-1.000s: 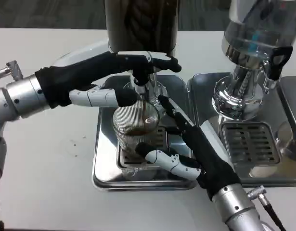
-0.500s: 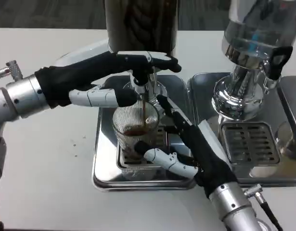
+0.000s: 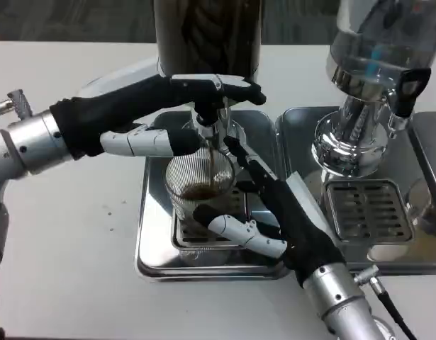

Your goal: Grasp the cup under the faucet to collect the drink, then remove the cup.

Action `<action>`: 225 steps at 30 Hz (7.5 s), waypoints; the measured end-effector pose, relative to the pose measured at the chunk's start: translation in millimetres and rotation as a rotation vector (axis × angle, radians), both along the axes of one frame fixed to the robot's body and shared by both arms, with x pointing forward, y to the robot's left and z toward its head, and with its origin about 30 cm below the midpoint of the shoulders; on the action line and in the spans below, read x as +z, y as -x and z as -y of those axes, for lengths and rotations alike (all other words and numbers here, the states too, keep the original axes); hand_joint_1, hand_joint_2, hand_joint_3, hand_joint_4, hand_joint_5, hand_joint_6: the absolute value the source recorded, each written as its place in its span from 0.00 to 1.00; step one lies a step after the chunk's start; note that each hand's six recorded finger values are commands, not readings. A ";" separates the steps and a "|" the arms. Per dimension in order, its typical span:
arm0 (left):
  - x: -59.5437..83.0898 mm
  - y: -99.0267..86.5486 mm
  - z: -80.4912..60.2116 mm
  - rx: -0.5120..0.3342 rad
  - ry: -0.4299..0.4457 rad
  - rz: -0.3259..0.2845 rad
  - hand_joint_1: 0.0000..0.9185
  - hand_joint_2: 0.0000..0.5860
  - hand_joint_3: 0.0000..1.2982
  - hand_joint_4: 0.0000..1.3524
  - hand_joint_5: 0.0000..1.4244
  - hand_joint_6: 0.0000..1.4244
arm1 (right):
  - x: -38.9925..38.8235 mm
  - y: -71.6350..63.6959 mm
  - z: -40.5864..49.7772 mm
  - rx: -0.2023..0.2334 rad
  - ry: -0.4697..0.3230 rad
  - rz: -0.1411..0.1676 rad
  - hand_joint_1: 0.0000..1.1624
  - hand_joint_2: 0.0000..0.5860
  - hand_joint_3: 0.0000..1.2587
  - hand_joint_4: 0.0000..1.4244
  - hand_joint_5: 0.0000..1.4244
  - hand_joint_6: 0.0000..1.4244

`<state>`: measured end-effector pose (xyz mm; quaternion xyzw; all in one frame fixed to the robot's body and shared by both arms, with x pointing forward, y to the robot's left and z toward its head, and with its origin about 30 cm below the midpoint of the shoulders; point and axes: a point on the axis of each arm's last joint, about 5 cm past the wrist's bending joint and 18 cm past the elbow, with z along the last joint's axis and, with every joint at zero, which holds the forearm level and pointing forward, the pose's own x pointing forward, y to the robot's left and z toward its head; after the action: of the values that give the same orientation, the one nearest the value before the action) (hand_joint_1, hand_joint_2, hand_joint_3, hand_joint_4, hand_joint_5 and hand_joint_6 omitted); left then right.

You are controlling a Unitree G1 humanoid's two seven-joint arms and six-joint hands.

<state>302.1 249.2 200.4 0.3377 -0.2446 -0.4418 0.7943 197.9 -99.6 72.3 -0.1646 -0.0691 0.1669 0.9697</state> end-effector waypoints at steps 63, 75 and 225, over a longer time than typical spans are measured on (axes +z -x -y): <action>-40.2 58.3 -78.8 0.467 0.195 -0.058 0.00 0.16 0.16 0.07 0.09 0.08 | -4.7 -14.4 -0.3 0.034 -0.024 -0.028 0.43 0.32 0.00 0.00 0.00 0.10; -50.5 71.1 -85.9 0.513 0.224 -0.079 0.00 0.16 0.16 0.07 0.09 0.07 | -4.0 -18.1 1.2 0.043 -0.017 -0.030 0.40 0.09 0.00 0.00 0.00 0.09; -59.6 90.8 -93.6 0.561 0.194 -0.102 0.00 0.23 0.18 0.09 0.09 0.09 | -13.6 -7.6 -4.2 -0.233 0.332 0.161 0.68 0.28 0.38 0.43 0.59 0.88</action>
<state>211.3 342.8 140.8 0.2921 -0.1425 -0.1959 0.9252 205.5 -95.4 58.7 -0.3419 -0.0985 0.0492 0.9333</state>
